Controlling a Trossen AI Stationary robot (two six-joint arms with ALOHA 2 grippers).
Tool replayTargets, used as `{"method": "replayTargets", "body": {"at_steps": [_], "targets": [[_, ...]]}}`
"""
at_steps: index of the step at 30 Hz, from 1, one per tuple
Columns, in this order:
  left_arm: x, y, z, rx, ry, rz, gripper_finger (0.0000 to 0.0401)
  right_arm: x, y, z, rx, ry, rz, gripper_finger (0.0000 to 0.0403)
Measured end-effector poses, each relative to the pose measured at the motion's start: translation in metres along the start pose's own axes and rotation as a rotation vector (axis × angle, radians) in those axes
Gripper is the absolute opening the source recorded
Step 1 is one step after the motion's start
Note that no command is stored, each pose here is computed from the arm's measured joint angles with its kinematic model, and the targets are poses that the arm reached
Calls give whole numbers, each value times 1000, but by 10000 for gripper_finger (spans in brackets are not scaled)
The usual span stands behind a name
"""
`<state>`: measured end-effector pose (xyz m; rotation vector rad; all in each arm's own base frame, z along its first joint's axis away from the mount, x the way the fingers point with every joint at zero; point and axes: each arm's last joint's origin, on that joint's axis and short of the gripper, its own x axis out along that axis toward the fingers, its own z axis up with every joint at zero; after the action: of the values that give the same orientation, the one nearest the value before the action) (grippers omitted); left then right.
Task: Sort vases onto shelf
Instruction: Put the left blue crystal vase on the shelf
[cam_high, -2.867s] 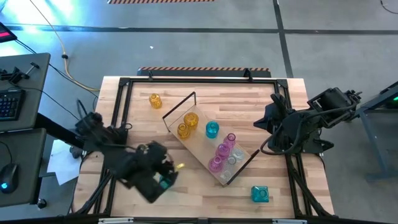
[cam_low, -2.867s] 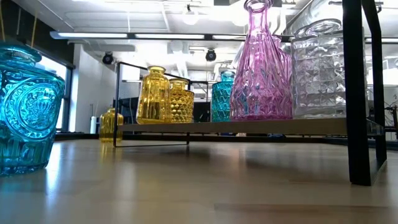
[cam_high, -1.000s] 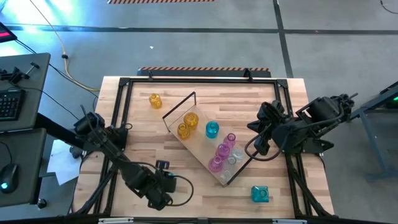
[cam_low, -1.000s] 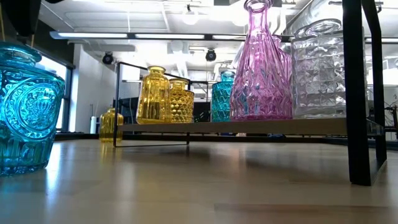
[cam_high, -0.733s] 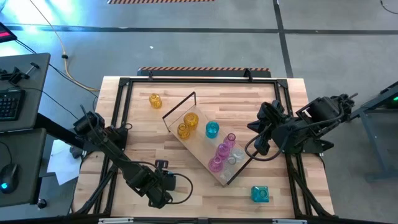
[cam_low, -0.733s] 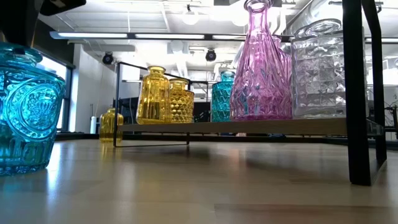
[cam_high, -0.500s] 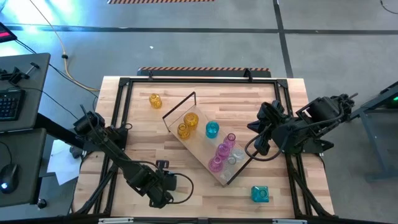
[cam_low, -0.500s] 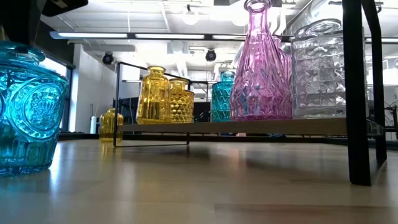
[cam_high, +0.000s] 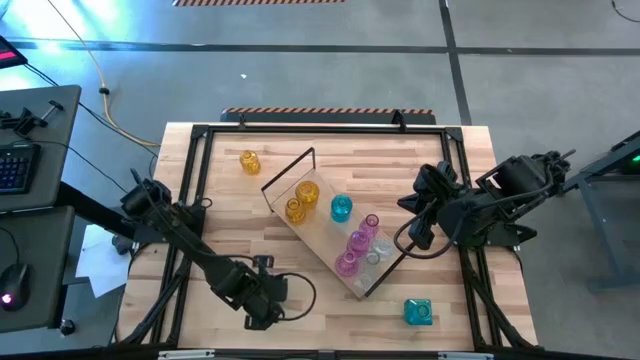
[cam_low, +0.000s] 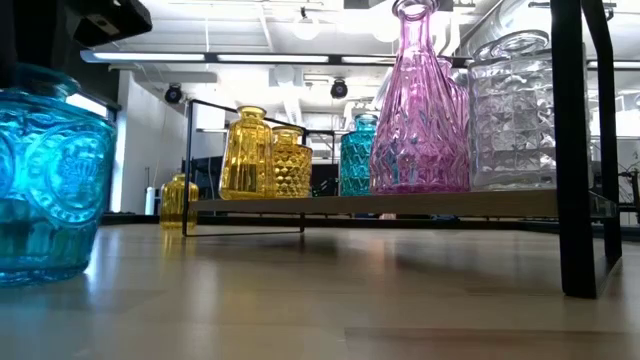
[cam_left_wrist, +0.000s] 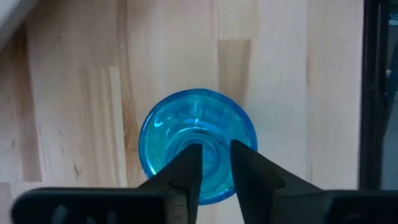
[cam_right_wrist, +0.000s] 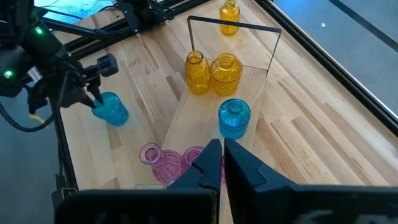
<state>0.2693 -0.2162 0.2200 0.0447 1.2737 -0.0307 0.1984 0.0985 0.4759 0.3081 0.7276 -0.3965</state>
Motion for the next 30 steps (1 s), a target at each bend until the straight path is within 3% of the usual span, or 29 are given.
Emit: {"method": "replayTargets", "body": {"at_steps": [7,16,30], "targets": [[1,2,2,-26,5,-8,21,-1,1,-1,-4,0,4,0],[1,7,7,-55,-4,-13,26,-1,1,-1,-23,0,6,0],[-28,43,40,-80,25,30,20,-2,2,-3,-27,37,39,0]]}}
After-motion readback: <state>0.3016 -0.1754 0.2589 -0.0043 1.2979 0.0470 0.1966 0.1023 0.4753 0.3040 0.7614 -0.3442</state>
